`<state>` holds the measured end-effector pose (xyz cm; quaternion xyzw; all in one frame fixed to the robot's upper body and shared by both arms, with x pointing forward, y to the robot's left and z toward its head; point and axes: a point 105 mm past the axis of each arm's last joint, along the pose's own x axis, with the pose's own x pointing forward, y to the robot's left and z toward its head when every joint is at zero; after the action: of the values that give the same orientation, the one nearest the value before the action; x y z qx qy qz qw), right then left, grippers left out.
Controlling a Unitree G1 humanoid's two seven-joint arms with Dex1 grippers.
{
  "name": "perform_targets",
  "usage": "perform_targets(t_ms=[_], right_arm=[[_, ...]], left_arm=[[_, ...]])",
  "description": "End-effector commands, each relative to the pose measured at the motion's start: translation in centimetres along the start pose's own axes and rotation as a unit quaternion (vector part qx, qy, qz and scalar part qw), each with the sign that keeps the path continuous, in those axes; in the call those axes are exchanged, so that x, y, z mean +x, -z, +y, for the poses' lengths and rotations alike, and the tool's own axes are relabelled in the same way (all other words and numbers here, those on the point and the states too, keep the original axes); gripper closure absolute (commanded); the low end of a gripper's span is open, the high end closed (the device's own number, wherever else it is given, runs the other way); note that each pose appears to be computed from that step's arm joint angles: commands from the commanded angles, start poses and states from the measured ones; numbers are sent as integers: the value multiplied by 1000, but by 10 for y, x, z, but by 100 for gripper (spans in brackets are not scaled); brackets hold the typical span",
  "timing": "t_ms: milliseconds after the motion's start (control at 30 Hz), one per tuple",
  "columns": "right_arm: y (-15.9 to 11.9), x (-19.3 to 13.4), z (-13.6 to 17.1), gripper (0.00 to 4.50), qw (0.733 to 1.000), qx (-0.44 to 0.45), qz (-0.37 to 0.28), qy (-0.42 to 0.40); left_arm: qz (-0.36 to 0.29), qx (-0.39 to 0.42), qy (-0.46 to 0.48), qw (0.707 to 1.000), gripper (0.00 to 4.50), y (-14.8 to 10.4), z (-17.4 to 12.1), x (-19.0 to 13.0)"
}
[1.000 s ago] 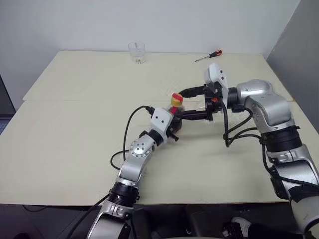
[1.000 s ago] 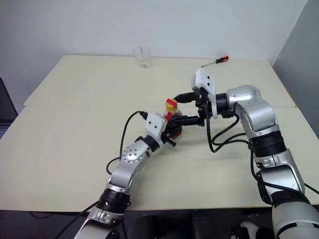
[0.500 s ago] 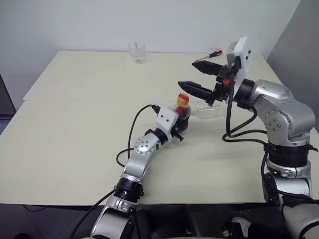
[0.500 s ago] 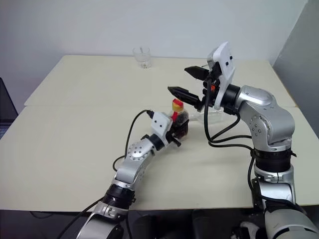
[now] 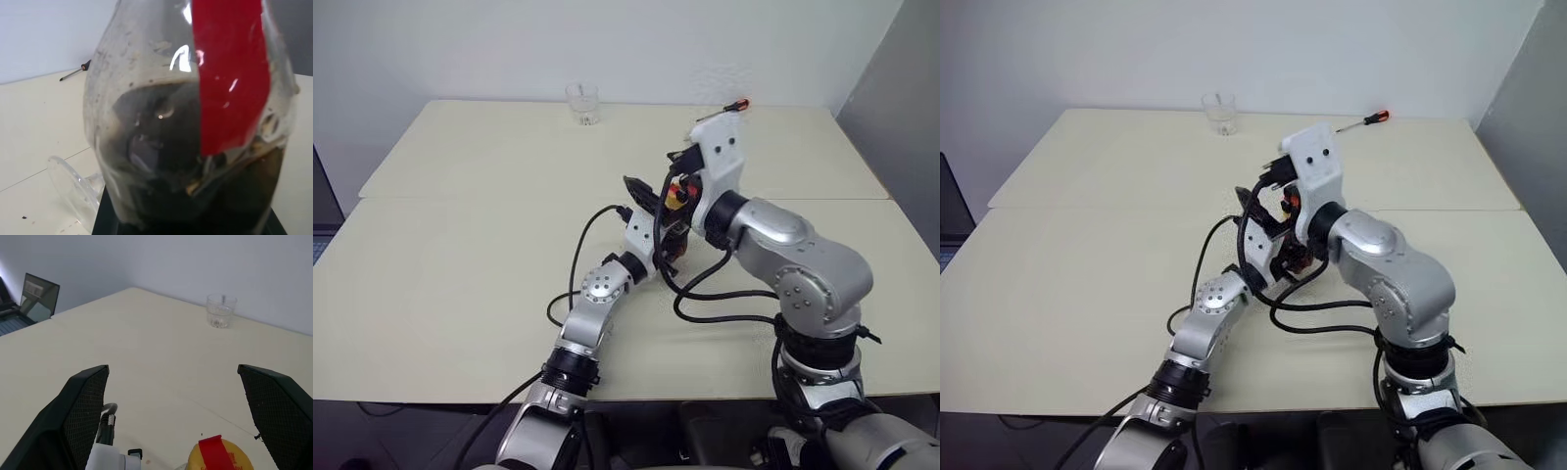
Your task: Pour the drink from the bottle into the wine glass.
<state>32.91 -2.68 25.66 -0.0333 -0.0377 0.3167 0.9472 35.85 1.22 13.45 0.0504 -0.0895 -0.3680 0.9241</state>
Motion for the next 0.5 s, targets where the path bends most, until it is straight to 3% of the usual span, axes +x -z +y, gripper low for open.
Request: perform_targets(t_ms=[33,500], right_arm=[[-10,1,-13,0,999,0,-22,38],[0,9,-42,0,994,51,-29,95]], left_arm=[[-42,16,7,999,360,-23,-1,5],[-43,15,-4,999,360,-23,1,3]])
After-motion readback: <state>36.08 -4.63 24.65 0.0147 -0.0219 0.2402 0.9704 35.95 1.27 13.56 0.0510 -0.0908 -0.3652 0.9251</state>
